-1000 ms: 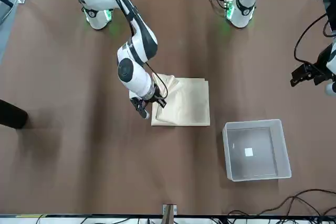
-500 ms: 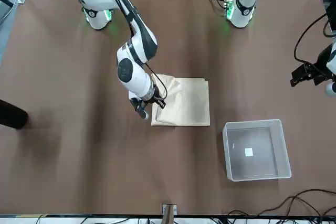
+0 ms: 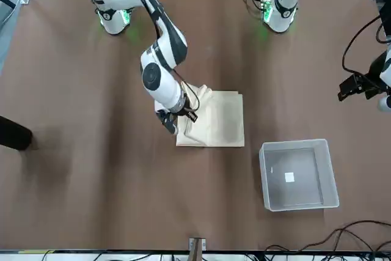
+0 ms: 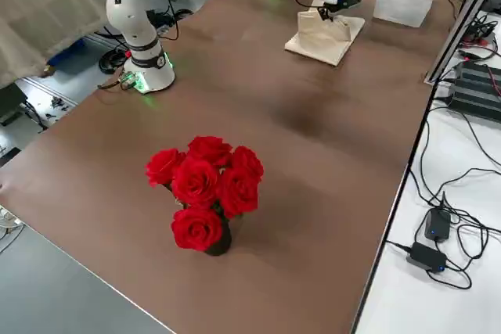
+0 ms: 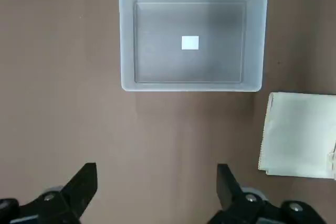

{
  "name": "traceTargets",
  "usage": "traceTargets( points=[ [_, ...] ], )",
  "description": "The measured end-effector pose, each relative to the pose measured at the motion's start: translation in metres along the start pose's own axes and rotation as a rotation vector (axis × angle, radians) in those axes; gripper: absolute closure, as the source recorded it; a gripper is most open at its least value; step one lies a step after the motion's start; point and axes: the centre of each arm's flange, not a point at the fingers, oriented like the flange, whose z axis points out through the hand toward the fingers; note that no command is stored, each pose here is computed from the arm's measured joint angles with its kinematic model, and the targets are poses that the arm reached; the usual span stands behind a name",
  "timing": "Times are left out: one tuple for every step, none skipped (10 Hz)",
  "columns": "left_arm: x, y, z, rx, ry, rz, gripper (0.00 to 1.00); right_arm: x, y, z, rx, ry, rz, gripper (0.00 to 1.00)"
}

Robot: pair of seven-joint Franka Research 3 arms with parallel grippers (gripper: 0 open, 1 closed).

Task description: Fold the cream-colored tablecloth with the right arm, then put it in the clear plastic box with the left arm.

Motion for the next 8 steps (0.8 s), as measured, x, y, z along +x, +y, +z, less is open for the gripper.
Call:
traceTargets(
  points=[
    [0.000,0.000,0.000,0.000,0.000,0.000,0.00,-0.012,-0.004,0.000,0.004,-0.003,-0.007,0.88],
    [0.000,0.000,0.000,0.000,0.000,0.000,0.00,-0.021,-0.006,0.002,0.003,-0.005,-0.011,0.88],
    [0.000,0.000,0.000,0.000,0.000,0.000,0.00,-0.027,-0.006,0.005,0.001,-0.006,-0.017,0.88],
    [0.000,0.000,0.001,0.000,-0.001,0.000,0.00,-0.030,-0.006,0.009,0.002,-0.005,-0.022,0.88],
    [0.001,0.000,0.002,0.000,-0.002,0.000,0.00,-0.033,-0.006,0.017,0.005,-0.002,-0.026,0.88],
    [0.002,0.000,0.003,0.000,-0.002,0.000,0.00,-0.037,-0.006,0.025,0.010,0.002,-0.032,0.88],
    [0.002,0.000,0.003,0.000,-0.002,0.000,0.00,-0.040,-0.007,0.031,0.013,0.004,-0.037,0.88],
    [0.002,0.000,0.003,0.000,-0.002,0.000,0.00,-0.043,-0.008,0.033,0.015,0.003,-0.042,0.88]
  ],
)
